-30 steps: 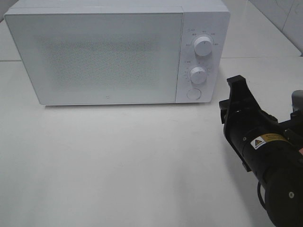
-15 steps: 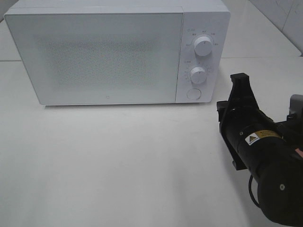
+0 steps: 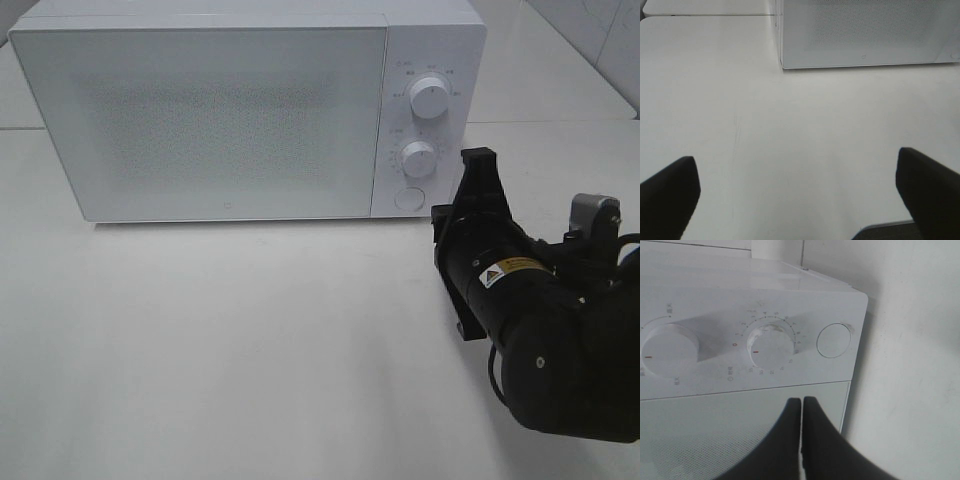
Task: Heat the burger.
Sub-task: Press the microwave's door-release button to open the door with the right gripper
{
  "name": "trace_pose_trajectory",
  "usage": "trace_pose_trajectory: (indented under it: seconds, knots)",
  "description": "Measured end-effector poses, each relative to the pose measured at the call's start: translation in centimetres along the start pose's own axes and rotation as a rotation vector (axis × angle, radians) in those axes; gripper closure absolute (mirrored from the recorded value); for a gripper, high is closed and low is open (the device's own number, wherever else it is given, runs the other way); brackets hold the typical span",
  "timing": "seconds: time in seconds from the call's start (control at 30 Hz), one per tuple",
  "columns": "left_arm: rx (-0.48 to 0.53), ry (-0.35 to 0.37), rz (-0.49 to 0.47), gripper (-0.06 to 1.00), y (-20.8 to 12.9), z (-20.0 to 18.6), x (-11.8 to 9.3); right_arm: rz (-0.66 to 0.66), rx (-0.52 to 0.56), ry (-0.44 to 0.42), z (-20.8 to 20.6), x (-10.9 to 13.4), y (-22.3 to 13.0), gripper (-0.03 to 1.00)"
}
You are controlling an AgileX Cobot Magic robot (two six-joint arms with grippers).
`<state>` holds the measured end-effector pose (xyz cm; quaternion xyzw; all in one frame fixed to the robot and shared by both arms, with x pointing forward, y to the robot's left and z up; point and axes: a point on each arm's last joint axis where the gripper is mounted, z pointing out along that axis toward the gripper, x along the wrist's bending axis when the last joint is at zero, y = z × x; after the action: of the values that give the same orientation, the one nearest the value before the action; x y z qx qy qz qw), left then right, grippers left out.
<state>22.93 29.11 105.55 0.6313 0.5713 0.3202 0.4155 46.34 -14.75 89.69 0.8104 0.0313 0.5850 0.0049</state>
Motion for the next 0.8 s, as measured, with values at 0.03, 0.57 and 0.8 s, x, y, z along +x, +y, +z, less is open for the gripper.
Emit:
trace_pose_trajectory:
  seconds: [0.03, 0.57, 0.8]
  knots:
    - [0.0, 0.0, 0.0, -0.04, 0.0, 0.0, 0.0, 0.009, -0.001, -0.007, 0.4, -0.3, -0.3, 0.95]
    - [0.0, 0.0, 0.0, -0.04, 0.0, 0.0, 0.0, 0.064, -0.012, -0.064, 3.9, -1.7, -1.5, 0.95]
    - [0.0, 0.0, 0.0, -0.04, 0.0, 0.0, 0.0, 0.07, -0.005, -0.096, 5.8, -1.3, -1.3, 0.95]
